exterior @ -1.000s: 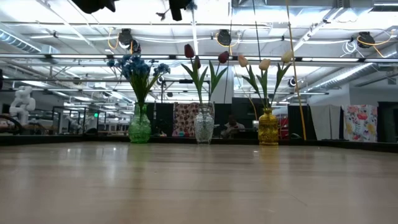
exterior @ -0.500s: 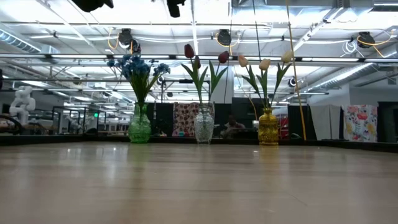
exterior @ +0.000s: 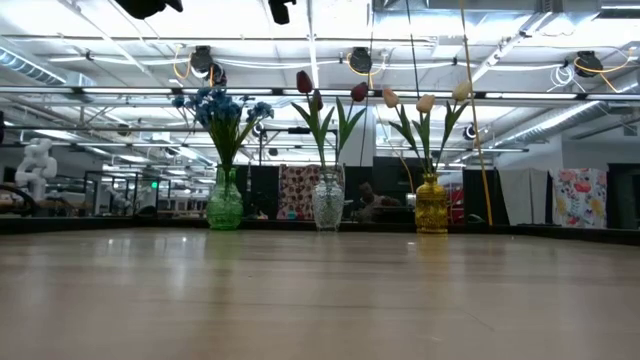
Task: Sort flowers into vase by color
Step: Put the blue flowers into the green flower vase
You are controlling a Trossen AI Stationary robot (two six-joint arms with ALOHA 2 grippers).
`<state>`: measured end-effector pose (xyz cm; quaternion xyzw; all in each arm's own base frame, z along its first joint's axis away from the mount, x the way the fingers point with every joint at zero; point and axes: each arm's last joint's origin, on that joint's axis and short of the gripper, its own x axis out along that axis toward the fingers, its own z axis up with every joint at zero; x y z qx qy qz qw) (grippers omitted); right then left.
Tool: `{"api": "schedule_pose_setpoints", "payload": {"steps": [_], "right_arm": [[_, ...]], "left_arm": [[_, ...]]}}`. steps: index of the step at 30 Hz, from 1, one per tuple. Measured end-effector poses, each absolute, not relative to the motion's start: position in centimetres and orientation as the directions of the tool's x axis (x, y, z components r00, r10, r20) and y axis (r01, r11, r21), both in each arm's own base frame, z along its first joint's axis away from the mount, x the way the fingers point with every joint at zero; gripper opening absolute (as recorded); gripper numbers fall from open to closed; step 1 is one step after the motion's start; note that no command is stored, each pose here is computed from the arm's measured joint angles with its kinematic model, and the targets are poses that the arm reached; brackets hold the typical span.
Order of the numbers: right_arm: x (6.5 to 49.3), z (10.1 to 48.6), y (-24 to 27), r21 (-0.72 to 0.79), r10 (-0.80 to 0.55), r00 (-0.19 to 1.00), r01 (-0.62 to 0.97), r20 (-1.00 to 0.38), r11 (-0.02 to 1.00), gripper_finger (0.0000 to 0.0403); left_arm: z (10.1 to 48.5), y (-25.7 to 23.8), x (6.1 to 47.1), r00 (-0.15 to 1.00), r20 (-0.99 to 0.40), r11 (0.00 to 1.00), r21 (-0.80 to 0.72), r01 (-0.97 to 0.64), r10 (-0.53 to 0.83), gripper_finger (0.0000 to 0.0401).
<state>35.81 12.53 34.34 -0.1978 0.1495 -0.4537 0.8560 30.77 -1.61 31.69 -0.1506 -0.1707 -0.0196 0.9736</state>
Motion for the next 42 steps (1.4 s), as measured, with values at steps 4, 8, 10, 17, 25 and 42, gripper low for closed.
{"api": "schedule_pose_setpoints", "payload": {"steps": [4, 8, 10, 17, 25, 42], "right_arm": [[35.8, 34.3, 12.5, -0.475, -0.836, 0.544, 0.717, -0.077, 0.51, 0.0004], [35.8, 34.3, 12.5, -0.475, -0.835, 0.545, 0.716, -0.077, 0.511, 0.0004], [35.8, 34.3, 12.5, -0.477, -0.835, 0.546, 0.715, -0.078, 0.512, 0.0004], [35.8, 34.3, 12.6, -0.477, -0.833, 0.547, 0.713, -0.078, 0.513, 0.0012], [35.8, 34.2, 12.5, -0.493, -0.835, 0.545, 0.706, -0.081, 0.509, 0.0057], [34.9, 33.2, 13.0, -0.605, -0.83, 0.548, 0.627, -0.106, 0.491, 0.0191]], "left_arm": [[31.7, -1.6, 30.8, 0.941, 0.338, 0.955, -0.282, 0.088, 0.013, 0.0255], [31.7, -1.6, 30.8, 0.941, 0.337, 0.956, -0.283, 0.074, 0.027, 0.0204], [31.7, -1.5, 30.8, 0.941, 0.337, 0.958, -0.28, 0.067, 0.032, 0.0179], [31.7, -1.2, 30.8, 0.941, 0.336, 0.965, -0.26, 0.042, 0.05, 0.0099], [31.7, -0.8, 30.7, 0.945, 0.326, 0.973, -0.222, 0.055, 0.021, 0.0023], [35.7, 2.5, 22.4, 0.972, 0.096, 0.977, -0.053, -0.208, 0.213, 0.0018]]}}
